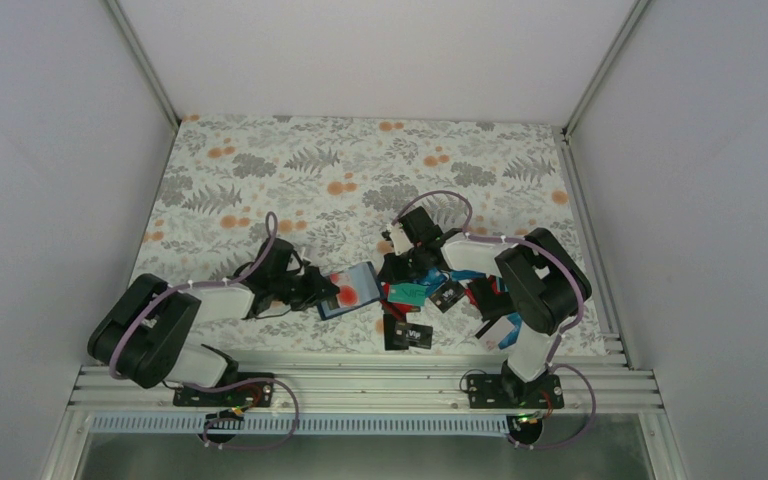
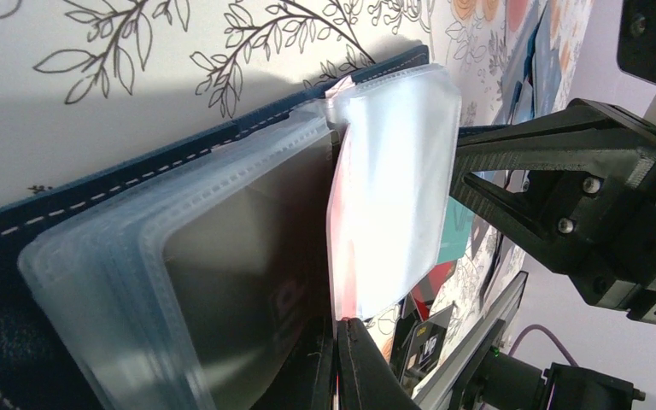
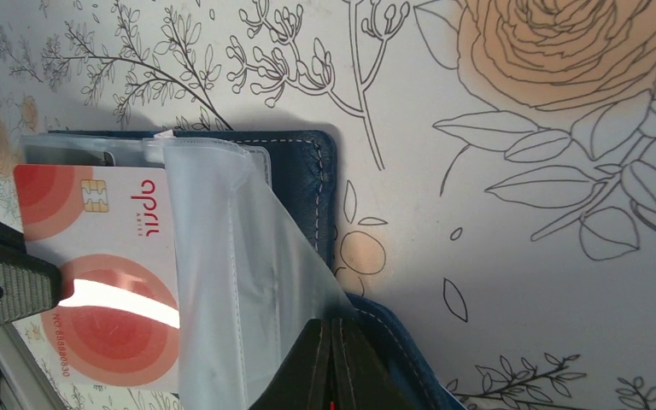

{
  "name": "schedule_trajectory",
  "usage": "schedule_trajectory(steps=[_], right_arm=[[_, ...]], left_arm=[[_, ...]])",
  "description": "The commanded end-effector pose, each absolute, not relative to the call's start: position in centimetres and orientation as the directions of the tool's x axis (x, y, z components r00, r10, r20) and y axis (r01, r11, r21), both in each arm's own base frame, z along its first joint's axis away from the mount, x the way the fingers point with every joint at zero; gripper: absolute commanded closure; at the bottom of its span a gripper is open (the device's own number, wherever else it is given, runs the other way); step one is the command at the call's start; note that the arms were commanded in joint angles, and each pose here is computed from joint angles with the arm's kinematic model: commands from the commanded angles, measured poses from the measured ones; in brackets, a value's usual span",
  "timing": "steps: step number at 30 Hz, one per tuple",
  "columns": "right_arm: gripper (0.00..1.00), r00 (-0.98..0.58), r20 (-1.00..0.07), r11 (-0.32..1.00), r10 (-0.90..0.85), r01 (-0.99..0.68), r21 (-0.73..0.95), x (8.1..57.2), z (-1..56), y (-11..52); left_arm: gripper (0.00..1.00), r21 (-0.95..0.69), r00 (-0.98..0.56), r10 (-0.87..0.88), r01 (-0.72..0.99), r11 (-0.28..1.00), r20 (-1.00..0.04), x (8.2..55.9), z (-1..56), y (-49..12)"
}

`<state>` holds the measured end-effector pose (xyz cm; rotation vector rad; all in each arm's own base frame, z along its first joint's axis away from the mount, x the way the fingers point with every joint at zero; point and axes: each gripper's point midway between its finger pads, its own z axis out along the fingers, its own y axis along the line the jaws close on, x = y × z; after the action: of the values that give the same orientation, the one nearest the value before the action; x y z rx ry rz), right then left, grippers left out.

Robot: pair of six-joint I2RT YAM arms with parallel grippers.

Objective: Put the credit cards into the card holder

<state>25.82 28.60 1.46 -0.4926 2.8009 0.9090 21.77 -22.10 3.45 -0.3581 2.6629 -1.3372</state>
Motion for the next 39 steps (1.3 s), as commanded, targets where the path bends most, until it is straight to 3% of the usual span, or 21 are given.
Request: schedule_trajectory(steps=[1,15,39], right_arm=[[0.96,-0.948,-0.126,0.826,-0.293,-0.317,0.465,23.2,-2.2,26.2],[0.96,-0.948,-0.117,0.827,-0.295,-0.315,0.466,22.8,-2.4,26.1],[0.96,-0.946,-0.117,0.827,-0.303,-0.322,0.461,22.8,-2.2,26.2]], left_arm=[[0.98,-0.798,-0.959,-0.284,-0.176,0.576,0.006,21.6,2.5,-21.9],[0.98,-0.818,-0.931,-0.362,-0.243,0.521,0.046,21.0,3.0,-20.9],[0.98,-0.815,-0.937,-0.342,-0.252,0.522,0.071,22.1,1.5,-21.8]])
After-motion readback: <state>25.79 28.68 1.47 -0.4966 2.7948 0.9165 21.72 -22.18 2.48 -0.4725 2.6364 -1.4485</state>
